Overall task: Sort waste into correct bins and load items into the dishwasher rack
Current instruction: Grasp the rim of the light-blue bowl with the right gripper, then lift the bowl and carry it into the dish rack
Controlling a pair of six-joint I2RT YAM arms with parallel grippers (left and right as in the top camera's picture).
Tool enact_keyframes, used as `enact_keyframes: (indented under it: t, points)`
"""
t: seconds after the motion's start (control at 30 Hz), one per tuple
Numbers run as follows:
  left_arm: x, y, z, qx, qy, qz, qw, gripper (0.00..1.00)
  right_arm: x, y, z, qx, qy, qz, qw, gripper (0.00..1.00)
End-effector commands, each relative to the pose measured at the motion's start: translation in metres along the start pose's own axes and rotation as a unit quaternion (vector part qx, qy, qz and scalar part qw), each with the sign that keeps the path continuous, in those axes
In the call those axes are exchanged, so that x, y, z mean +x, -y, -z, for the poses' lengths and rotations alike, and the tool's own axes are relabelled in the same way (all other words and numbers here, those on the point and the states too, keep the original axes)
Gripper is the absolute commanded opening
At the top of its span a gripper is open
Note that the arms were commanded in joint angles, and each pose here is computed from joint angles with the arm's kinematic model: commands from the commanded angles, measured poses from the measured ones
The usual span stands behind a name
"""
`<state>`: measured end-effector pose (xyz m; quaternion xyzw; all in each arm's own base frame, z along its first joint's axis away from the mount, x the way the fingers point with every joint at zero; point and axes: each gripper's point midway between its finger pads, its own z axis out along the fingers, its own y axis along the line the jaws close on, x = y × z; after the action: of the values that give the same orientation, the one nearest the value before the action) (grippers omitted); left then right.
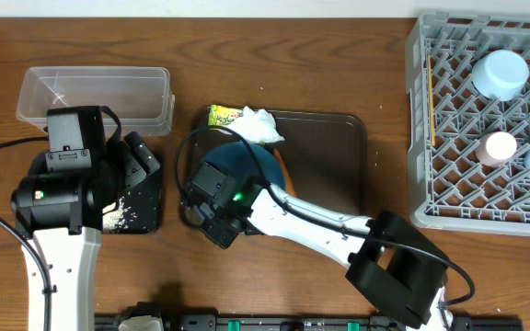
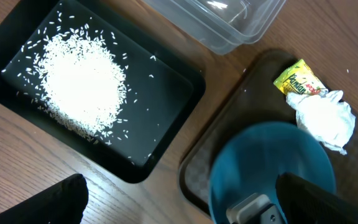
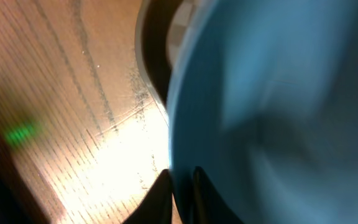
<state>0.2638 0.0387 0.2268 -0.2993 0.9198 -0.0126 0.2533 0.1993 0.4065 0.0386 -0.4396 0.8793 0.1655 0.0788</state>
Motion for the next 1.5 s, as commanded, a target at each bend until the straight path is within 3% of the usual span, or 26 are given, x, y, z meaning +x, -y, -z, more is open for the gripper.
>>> enact_keyframes:
  t: [0.0,0.1,0.47,0.73,0.97,1.27,1.47]
  points:
    - [-0.005,-0.001,0.004,-0.001,0.008,0.007,1.000,0.99,-0.006,0.000,0.004,0.000,0.009,-0.012,1.000,0.05]
    - [-0.005,-0.001,0.004,-0.001,0.008,0.007,1.000,0.99,-0.012,0.004,0.009,-0.002,0.020,-0.016,1.000,0.01]
    - [-0.005,-0.001,0.004,-0.001,0.008,0.007,1.000,0.99,-0.051,0.020,0.055,-0.020,0.082,-0.046,0.995,0.01]
    - [-0.005,-0.001,0.004,-0.001,0.008,0.007,1.000,0.99,-0.087,0.049,0.136,-0.071,0.174,-0.076,0.979,0.01]
    - [-0.005,-0.001,0.004,-0.001,0.008,0.007,1.000,0.99,-0.093,0.127,0.236,-0.090,0.288,-0.128,0.945,0.01]
    - [-0.005,-0.001,0.004,-0.001,0.008,0.007,1.000,0.99,-0.032,0.257,0.365,-0.128,0.432,-0.193,0.872,0.01]
    - [-0.005,-0.001,0.004,-0.001,0.008,0.007,1.000,0.99,0.040,0.340,0.411,-0.068,0.481,-0.283,0.827,0.01]
